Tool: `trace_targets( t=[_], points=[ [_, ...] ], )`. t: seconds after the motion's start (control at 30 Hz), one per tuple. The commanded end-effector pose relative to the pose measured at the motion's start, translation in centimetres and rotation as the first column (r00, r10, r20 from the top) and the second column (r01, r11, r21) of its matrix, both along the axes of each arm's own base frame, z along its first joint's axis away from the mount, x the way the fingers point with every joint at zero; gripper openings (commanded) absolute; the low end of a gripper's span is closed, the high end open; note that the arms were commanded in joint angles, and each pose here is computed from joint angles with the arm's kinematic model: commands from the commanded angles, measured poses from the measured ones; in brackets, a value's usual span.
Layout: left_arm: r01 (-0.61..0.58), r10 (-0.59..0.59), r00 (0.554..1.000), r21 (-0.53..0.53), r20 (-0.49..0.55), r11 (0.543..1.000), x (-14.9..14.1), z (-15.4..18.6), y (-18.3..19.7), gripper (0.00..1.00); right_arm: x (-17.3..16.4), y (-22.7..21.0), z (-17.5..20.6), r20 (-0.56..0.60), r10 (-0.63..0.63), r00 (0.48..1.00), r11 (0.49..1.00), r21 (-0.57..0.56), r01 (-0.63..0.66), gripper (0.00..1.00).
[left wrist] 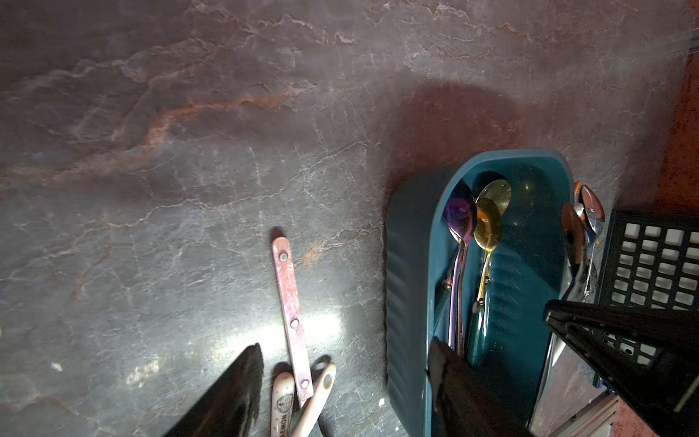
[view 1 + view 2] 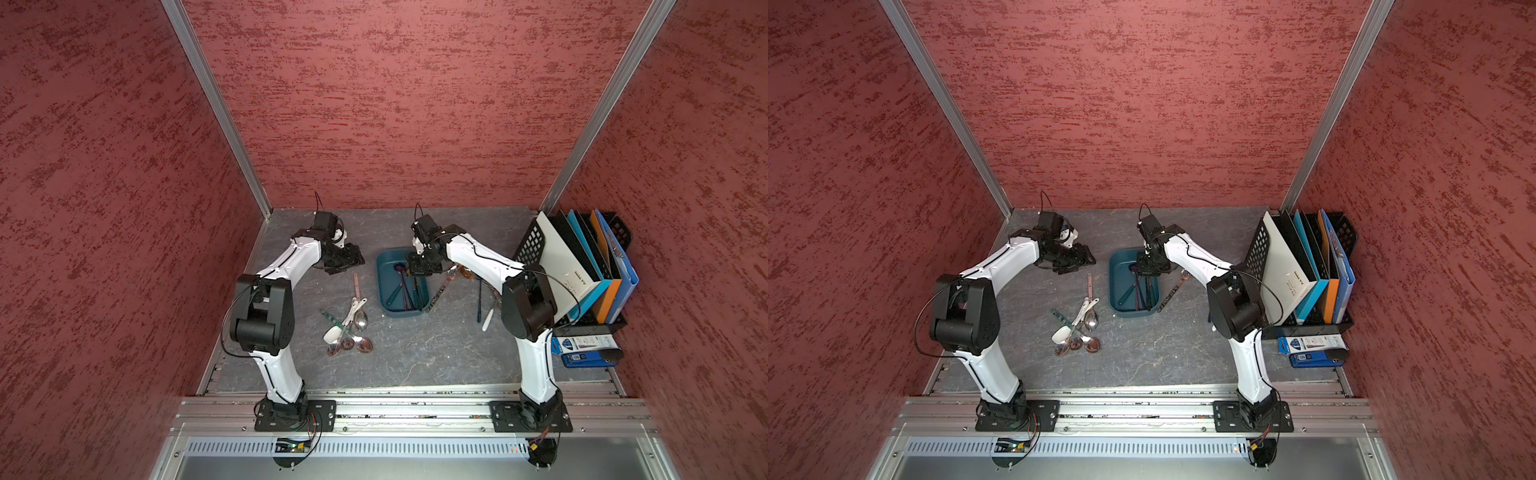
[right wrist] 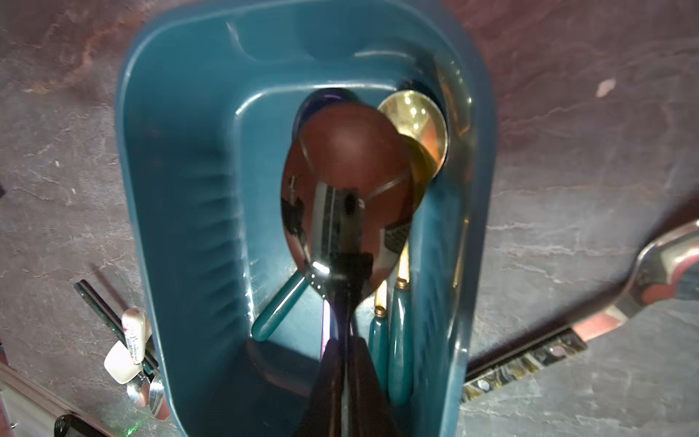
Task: Put the spoon into the storage box
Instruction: Place the spoon in the storage box.
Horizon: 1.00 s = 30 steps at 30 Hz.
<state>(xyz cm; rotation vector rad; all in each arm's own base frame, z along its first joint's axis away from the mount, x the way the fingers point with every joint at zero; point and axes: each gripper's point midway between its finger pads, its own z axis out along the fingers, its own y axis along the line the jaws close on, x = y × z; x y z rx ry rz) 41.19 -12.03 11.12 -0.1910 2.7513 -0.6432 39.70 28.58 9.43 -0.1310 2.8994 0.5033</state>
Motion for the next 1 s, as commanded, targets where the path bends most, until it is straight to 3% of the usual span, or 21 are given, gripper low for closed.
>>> trace_targets(
  t=[0.0,0.5,0.83,0.97],
  points=[
    [0.007,-0.006,0.998,-0.020,0.060,1.000,0.2,1.5,0.1,0.72,0.4,0.2,-0.8,-0.005,-0.027,1.000,0.999,-0.016,0.027,0.00],
    [0.004,-0.002,0.998,-0.029,0.069,1.000,-0.6,1.6,0.3,0.72,3.3,1.3,-2.5,0.001,-0.007,1.000,0.999,-0.037,0.007,0.00],
    [0.007,-0.005,0.998,-0.037,0.067,0.999,-0.6,1.7,0.2,0.72,2.8,0.0,-5.2,-0.045,-0.016,0.999,0.994,-0.107,0.011,0.00],
    [0.010,-0.007,0.998,-0.033,0.064,0.999,-0.4,1.7,0.1,0.73,2.7,-0.3,-5.8,-0.046,-0.034,0.998,0.992,-0.121,0.028,0.05]
  ],
)
